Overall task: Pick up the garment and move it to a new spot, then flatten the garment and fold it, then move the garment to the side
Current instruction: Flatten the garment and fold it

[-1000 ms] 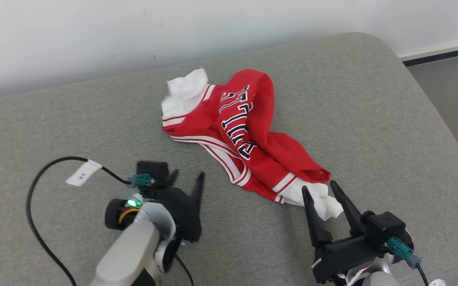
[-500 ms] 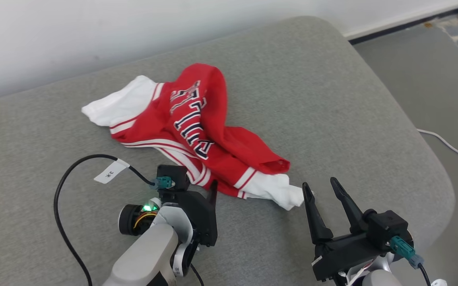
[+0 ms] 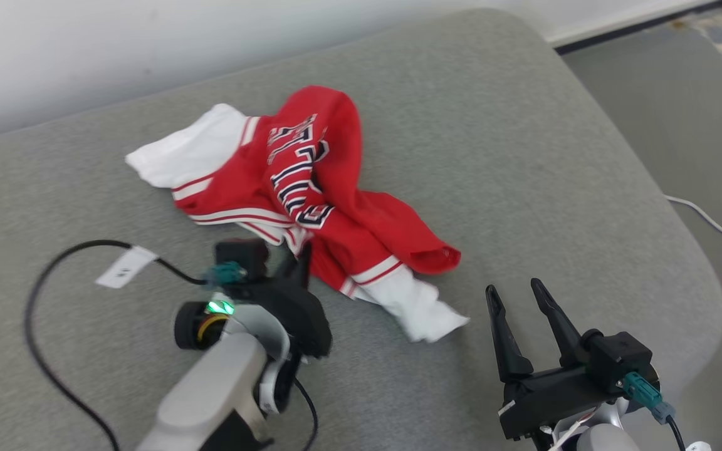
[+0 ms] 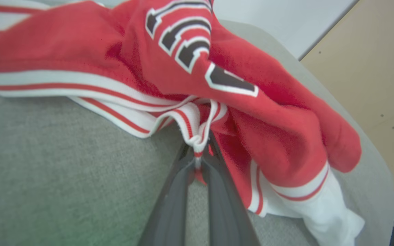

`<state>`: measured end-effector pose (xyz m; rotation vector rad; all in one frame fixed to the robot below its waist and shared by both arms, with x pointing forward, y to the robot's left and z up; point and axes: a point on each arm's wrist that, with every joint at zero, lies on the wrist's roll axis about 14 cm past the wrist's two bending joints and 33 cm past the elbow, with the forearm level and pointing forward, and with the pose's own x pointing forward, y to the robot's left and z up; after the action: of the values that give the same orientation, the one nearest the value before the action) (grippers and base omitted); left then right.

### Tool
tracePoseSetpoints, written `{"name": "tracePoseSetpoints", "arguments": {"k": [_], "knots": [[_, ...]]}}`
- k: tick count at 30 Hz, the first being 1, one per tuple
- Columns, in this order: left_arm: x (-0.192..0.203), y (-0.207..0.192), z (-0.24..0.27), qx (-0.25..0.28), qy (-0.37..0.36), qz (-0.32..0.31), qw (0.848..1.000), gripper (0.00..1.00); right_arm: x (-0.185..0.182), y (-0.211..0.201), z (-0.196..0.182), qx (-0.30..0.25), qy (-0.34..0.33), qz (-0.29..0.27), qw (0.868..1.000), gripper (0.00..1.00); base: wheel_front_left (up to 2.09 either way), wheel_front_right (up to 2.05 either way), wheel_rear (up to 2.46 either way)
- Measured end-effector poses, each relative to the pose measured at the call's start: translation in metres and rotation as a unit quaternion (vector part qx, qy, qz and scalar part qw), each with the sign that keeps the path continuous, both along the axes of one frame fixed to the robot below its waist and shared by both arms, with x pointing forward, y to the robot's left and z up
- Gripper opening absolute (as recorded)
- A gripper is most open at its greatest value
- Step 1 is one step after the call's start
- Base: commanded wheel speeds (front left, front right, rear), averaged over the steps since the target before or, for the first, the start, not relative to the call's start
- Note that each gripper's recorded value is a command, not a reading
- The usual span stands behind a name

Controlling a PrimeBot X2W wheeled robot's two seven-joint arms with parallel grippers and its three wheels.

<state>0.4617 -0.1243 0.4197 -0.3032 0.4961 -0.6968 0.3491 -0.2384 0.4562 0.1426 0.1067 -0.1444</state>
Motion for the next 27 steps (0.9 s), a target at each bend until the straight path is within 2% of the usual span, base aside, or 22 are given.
{"name": "tracePoseSetpoints", "arguments": {"k": [8, 11, 15, 19, 23, 27], "knots": [[0.042, 0.076, 0.063, -0.057, -0.080, 0.121, 0.988, 0.00, 0.017, 0.026, 0.004, 0.006, -0.010, 0.044, 0.999, 1.00, 0.00, 0.00, 0.00], [0.044, 0.105, 0.092, -0.084, -0.104, 0.154, 0.979, 0.00, 0.020, 0.036, 0.004, 0.009, -0.010, 0.059, 0.998, 1.00, 0.00, 0.00, 0.00], [0.032, 0.136, 0.121, -0.087, -0.122, 0.178, 0.973, 0.00, 0.025, 0.045, 0.011, 0.011, -0.019, 0.073, 0.997, 1.00, 0.00, 0.00, 0.00], [0.009, 0.147, 0.158, -0.093, -0.152, 0.170, 0.969, 0.00, 0.025, 0.050, 0.016, 0.013, -0.028, 0.081, 0.996, 1.00, 0.00, 0.00, 0.00], [-0.023, 0.128, 0.198, -0.124, -0.177, 0.120, 0.969, 0.00, 0.025, 0.051, 0.017, 0.013, -0.030, 0.082, 0.996, 1.00, 0.00, 0.00, 0.00], [-0.047, 0.111, 0.217, -0.137, -0.184, 0.082, 0.970, 0.00, 0.025, 0.051, 0.019, 0.012, -0.032, 0.081, 0.996, 1.00, 0.00, 0.00, 0.00]]}}
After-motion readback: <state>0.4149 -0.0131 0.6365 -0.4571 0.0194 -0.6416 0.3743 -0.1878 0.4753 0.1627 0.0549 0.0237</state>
